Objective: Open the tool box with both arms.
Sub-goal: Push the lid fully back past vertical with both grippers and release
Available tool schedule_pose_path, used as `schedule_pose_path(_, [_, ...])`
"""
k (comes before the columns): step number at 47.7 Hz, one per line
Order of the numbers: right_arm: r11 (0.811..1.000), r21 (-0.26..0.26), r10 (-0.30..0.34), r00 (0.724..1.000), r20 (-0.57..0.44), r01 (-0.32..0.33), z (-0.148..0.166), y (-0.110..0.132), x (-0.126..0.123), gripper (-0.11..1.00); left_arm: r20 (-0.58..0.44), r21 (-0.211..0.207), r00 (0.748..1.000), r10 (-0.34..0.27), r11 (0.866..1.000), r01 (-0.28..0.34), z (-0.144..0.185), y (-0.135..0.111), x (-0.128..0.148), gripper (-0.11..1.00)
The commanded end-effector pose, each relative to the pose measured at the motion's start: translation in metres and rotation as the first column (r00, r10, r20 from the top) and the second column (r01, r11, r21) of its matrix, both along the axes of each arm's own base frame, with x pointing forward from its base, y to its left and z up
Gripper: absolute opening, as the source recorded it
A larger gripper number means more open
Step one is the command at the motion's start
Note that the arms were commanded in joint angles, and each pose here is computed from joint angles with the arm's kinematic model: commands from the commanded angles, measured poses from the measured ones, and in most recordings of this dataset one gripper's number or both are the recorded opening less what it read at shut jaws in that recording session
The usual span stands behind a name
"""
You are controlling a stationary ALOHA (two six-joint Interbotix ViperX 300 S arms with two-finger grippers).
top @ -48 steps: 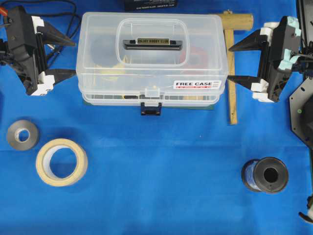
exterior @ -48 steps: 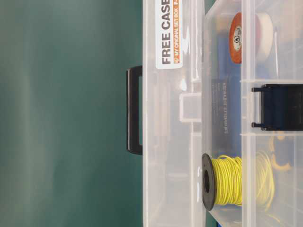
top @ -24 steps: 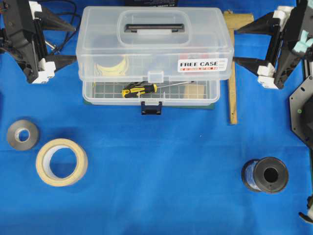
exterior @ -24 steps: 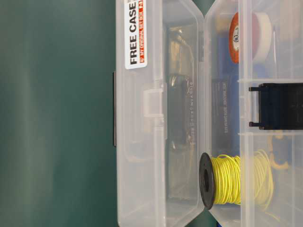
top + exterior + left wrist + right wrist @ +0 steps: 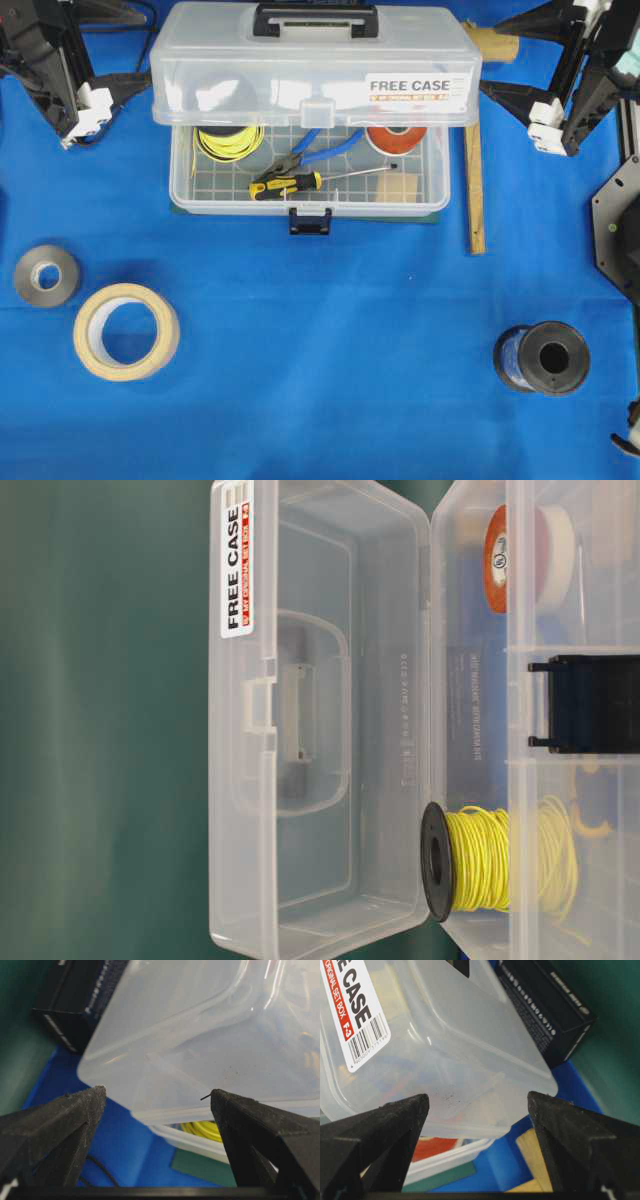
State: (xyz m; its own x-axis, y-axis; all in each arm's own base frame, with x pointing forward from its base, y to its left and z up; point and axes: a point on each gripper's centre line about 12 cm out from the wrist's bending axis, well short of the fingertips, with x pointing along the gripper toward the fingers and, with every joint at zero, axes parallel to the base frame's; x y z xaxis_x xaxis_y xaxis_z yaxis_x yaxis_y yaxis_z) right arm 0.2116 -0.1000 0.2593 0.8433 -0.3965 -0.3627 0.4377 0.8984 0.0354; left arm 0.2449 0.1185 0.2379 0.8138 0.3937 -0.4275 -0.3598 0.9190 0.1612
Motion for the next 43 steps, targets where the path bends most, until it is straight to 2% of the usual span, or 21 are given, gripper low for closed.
schedule_pose_path(1, [1.000,-0.026,-0.001,0.996,0.093,0.003,0.027,-0.003,0.009,0.82,0.091,0.036,0.996,0.002,0.999,-0.005,0.032,0.006,0.013,0.90])
schedule_pose_path(29, [0.991,-0.023,-0.132,0.988,0.081,0.134,0.020,-0.038,0.005,0.82,0.090,0.047,0.990,0.109,0.992,-0.113,0.033,0.035,-0.002,0.90])
schedule_pose_path(43, [0.982,-0.017,-0.189,0.980,0.053,0.190,0.012,-0.058,0.007,0.82,0.094,0.052,0.981,0.170,0.983,-0.175,0.032,0.052,-0.009,0.90])
